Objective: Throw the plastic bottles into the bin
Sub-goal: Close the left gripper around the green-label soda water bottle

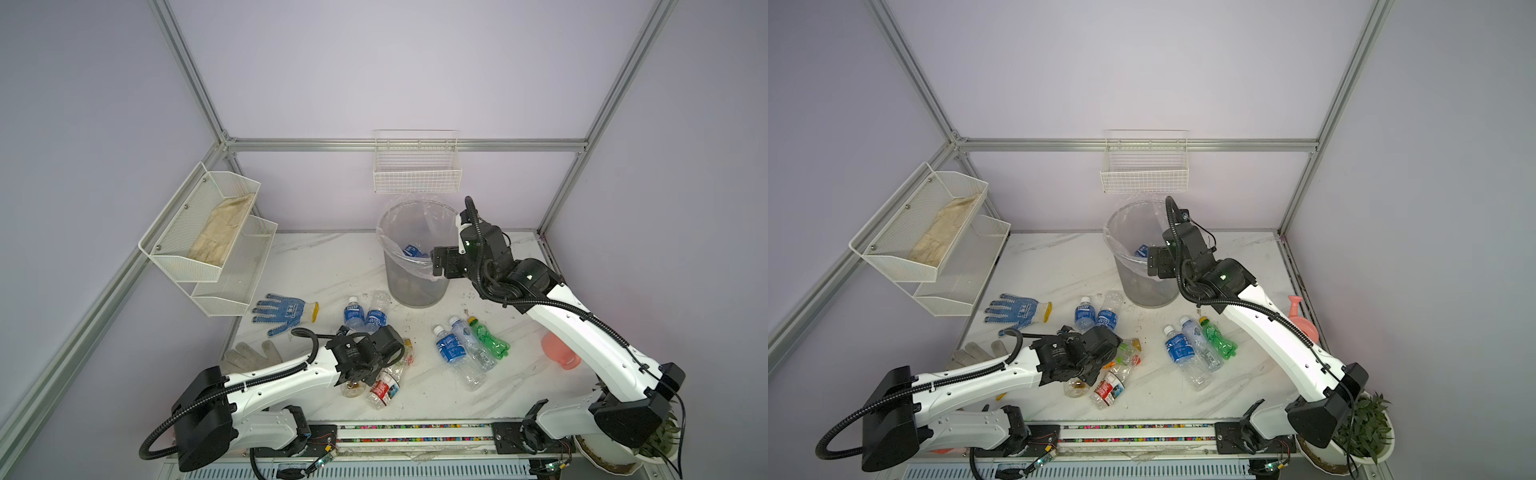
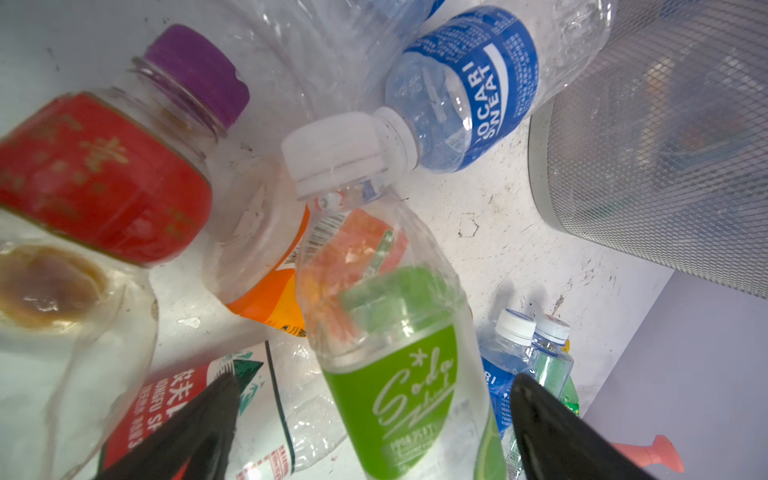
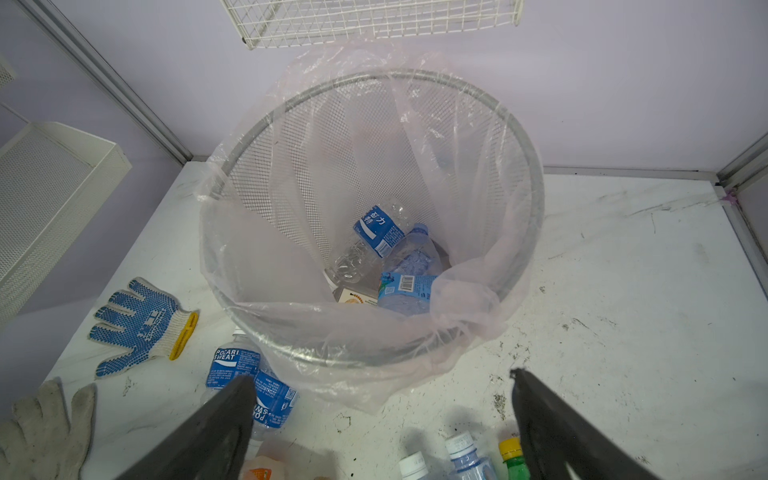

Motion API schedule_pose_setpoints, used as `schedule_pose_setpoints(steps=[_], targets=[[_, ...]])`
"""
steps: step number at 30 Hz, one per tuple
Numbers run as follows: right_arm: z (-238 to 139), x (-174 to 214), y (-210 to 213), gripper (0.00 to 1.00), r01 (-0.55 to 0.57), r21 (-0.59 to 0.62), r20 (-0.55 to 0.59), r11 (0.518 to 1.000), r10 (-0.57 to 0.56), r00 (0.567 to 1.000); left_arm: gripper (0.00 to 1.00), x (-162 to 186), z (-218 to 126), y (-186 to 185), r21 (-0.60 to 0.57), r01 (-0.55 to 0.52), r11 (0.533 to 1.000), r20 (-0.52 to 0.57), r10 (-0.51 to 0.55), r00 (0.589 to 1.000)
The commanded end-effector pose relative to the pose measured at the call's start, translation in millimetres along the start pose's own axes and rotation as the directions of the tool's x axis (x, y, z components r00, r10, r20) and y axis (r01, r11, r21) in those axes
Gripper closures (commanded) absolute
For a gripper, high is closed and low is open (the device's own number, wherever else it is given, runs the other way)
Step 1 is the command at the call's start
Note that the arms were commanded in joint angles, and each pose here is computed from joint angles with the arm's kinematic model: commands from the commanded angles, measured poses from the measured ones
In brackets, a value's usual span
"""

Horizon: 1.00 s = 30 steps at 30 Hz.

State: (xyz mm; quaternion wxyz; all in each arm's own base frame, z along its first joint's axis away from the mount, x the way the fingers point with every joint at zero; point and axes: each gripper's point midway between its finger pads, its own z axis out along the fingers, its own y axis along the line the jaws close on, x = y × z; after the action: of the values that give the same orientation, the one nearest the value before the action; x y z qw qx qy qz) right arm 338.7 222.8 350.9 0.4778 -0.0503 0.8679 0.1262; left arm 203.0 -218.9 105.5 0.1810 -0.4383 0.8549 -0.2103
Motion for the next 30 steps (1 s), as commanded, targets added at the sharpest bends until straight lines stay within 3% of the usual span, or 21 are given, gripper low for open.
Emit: schedule_pose_setpoints(steps=[1, 6, 9, 21, 30], targets=[[-16, -11, -3, 0.03, -0.034, -0.015, 0.048, 0.999, 0.035, 0.998, 0.0, 7, -13, -38, 0.077, 0.019, 0.997, -0.043, -0.016, 0.999], [-15, -8, -4, 0.03, -0.03, -0.011, 0.044, 0.999, 0.03, 0.999, 0.0, 14, -4, -42, 0.058, 0.014, 0.998, -0.069, -0.01, 0.998], [-16, -8, -5, 0.03, -0.03, -0.007, 0.046, 1.0, 0.03, 0.998, 0.06, 17, 1, -42, 0.044, 0.014, 0.999, -0.084, -0.01, 0.996], [-19, -6, -10, 0.03, -0.029, 0.002, 0.056, 1.0, 0.029, 0.998, 0.45, 19, 4, -42, 0.047, 0.016, 0.999, -0.099, -0.011, 0.995], [-26, -8, -11, 0.03, -0.043, -0.009, 0.068, 0.999, 0.044, 0.997, 0.72, 18, -10, -59, 0.114, -0.022, 0.993, -0.105, 0.034, 0.994]])
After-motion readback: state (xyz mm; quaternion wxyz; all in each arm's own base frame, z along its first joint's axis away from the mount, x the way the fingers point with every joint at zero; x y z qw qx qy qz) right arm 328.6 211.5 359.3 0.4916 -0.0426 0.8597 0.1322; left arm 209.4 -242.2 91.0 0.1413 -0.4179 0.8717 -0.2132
